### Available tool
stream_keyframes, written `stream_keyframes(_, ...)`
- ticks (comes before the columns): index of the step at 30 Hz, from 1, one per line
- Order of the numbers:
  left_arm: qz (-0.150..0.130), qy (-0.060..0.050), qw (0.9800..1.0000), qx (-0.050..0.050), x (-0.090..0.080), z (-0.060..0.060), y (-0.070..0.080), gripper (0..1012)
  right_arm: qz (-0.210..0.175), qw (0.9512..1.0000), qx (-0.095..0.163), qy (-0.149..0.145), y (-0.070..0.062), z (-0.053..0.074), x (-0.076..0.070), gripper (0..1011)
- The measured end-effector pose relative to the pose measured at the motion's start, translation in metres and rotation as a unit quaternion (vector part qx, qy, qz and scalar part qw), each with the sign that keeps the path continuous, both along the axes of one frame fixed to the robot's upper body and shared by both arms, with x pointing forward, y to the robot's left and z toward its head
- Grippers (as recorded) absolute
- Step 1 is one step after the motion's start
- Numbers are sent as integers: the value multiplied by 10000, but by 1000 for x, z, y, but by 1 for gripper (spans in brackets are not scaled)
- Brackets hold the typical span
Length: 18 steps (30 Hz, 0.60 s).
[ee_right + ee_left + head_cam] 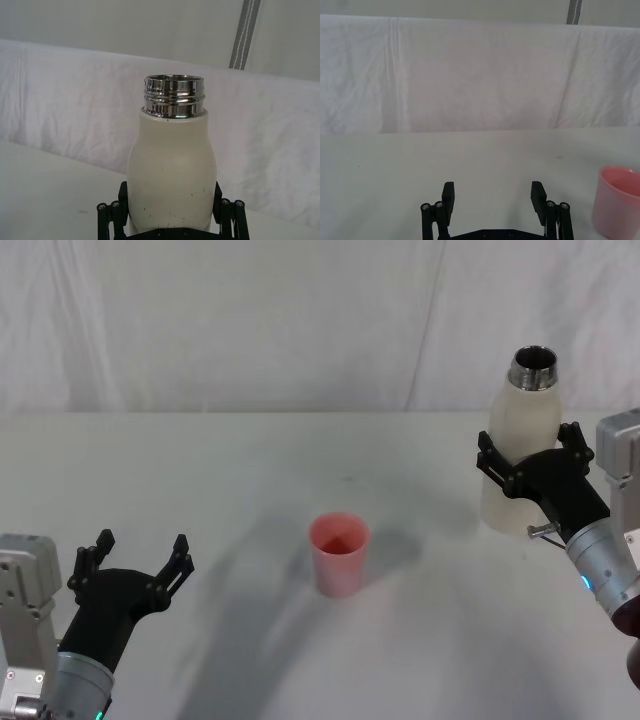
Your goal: Grasp the thermos with one hand and pour water into the cup lid.
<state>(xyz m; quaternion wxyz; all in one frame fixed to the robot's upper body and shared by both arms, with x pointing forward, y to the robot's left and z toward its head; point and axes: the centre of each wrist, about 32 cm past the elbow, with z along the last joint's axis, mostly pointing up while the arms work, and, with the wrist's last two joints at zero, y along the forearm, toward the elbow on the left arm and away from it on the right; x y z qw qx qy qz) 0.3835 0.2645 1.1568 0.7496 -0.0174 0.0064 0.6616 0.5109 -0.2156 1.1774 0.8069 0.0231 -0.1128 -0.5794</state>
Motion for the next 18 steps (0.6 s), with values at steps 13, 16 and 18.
stream_keyframes(13,0,0,10000,0,0,0,0,1001,190,9981,-564,-127,-7,14,0,955)
stream_keyframes(16,0,0,10000,0,0,0,0,1001,296,9967,-719,-244,-7,24,1,955)
stream_keyframes(18,0,0,10000,0,0,0,0,1001,329,9956,-825,-307,-6,30,1,955)
